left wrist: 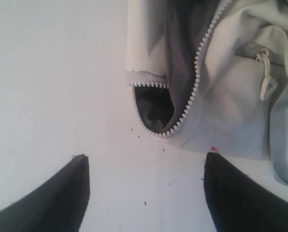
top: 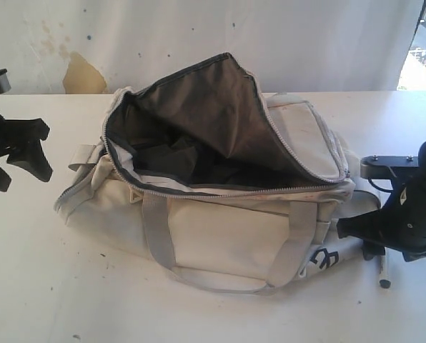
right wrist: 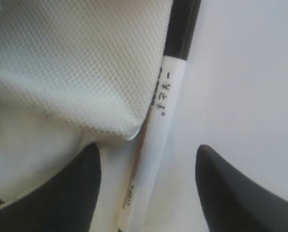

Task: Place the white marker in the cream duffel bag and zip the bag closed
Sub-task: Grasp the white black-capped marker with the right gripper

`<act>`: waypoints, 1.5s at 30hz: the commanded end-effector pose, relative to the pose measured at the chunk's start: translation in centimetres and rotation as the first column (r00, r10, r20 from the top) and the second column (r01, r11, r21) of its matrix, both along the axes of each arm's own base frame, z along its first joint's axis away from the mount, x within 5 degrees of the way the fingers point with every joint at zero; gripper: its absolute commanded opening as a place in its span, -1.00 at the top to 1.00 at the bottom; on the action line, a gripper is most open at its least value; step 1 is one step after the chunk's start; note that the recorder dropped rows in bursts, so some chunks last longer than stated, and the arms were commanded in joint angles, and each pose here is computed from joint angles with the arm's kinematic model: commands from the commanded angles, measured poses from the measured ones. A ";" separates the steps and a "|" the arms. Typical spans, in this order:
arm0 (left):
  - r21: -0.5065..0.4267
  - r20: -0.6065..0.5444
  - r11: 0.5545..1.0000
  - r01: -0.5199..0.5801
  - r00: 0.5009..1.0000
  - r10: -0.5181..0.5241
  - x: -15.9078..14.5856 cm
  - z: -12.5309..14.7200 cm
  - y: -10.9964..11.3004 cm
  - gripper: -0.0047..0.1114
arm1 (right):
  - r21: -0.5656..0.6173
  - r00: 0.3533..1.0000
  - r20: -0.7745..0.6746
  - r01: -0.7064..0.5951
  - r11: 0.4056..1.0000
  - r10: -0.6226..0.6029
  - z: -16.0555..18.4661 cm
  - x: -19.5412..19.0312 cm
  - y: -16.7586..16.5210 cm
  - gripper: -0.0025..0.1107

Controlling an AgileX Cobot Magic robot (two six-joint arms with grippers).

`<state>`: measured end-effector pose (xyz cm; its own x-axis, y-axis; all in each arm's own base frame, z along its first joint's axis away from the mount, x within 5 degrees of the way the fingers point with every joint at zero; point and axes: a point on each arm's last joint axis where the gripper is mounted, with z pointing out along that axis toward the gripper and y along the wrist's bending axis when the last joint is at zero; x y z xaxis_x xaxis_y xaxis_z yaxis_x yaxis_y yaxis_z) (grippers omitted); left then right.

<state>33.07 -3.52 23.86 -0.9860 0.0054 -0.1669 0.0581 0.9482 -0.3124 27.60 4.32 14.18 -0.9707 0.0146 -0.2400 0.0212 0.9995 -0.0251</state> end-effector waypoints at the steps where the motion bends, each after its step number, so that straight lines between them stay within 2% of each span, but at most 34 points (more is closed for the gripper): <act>1: 0.001 0.018 1.000 0.005 1.000 -0.005 -0.1 0.5 -0.2 -0.33 | 0.004 0.999 0.037 -0.002 1.000 0.002 -0.3 0.4 -0.2 0.00; 13: 0.002 0.019 1.000 0.007 1.000 -0.007 -0.1 0.5 -0.2 -0.33 | -0.015 1.000 0.001 -0.022 1.000 0.022 -1.9 0.7 -0.3 0.02; 19: 0.002 0.021 1.000 0.006 1.000 -0.006 -0.1 0.5 -0.1 -0.33 | -0.017 1.000 -0.014 -0.023 1.000 0.023 -2.3 0.2 -0.3 0.46; 25: 0.002 0.021 1.000 0.006 1.000 -0.006 -0.1 0.5 -0.1 -0.33 | -0.023 0.999 -0.034 -0.021 1.000 0.020 -2.3 0.0 -0.4 0.71; 29: 0.002 0.021 1.000 0.006 1.000 -0.006 -0.1 0.5 -0.1 -0.33 | -0.032 0.998 -0.065 -0.018 0.999 0.016 -2.2 -0.3 -0.5 0.96; 35: 0.002 0.021 1.000 0.006 1.000 -0.006 -0.1 0.5 -0.1 -0.33 | -0.042 0.997 -0.082 -0.016 0.999 0.012 -1.7 -0.6 -0.6 0.96; 45: 0.000 0.021 1.000 0.006 1.000 -0.006 -0.1 0.5 -0.2 -0.33 | -0.051 1.000 -0.028 0.003 0.999 -0.005 1.1 -1.3 -0.9 0.96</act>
